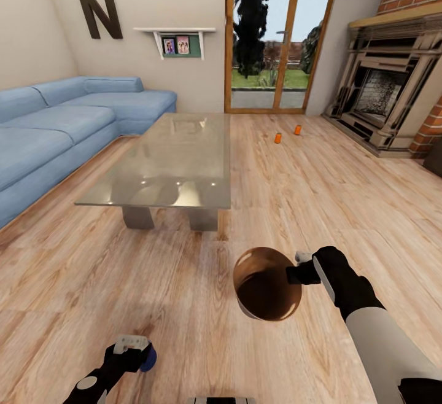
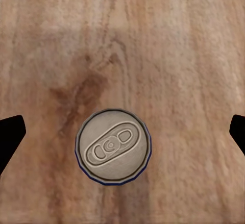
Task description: Put the three can of soda from the living room inside the tash can in the kitchen.
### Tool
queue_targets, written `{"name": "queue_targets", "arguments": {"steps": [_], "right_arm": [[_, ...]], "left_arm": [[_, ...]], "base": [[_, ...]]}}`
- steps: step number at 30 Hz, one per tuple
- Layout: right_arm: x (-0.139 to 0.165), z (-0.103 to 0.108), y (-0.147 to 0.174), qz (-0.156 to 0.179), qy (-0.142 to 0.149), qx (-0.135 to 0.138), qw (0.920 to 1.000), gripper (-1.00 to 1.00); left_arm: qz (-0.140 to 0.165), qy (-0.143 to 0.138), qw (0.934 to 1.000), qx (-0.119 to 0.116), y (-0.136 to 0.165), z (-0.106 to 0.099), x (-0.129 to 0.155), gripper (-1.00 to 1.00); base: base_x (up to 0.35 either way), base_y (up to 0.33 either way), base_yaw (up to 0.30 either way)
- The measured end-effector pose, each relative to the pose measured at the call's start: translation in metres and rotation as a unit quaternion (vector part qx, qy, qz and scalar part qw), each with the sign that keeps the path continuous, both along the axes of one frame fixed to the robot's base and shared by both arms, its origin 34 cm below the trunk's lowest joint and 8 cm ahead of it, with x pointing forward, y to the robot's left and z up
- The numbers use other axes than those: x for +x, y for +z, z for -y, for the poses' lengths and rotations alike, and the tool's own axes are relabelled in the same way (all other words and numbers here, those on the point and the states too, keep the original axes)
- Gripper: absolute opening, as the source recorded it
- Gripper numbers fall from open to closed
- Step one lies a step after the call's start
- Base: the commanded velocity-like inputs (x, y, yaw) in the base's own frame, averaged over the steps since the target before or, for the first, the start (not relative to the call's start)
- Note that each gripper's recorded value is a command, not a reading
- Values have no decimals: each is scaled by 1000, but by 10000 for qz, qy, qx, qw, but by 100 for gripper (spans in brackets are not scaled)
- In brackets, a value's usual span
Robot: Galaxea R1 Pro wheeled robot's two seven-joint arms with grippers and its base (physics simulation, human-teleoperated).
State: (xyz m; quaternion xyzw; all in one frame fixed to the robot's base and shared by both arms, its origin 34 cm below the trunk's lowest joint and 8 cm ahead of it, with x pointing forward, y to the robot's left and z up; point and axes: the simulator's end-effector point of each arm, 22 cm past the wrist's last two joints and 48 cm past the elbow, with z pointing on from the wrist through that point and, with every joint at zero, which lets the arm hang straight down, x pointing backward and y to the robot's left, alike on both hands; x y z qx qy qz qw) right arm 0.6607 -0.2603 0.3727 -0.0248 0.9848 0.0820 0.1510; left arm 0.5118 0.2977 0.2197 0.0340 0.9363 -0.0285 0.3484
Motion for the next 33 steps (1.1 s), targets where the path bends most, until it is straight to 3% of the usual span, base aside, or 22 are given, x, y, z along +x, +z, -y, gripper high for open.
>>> {"name": "queue_targets", "arguments": {"steps": [13, 23, 33], "right_arm": [[0, 0, 0, -2, 6, -13, 10000, -100], [-6, 1, -25, -210, -1, -9, 9998, -100], [-8, 3, -30, -256, -14, -28, 9997, -100]], "left_arm": [[10, 2, 10000, -1, 1, 0, 1, 100], [-220, 1, 9998, 5, -19, 0, -13, 100], [-212, -5, 9998, -2, -20, 0, -12, 100]], "base": [[13, 0, 0], [0, 0, 0], [18, 8, 0]]}}
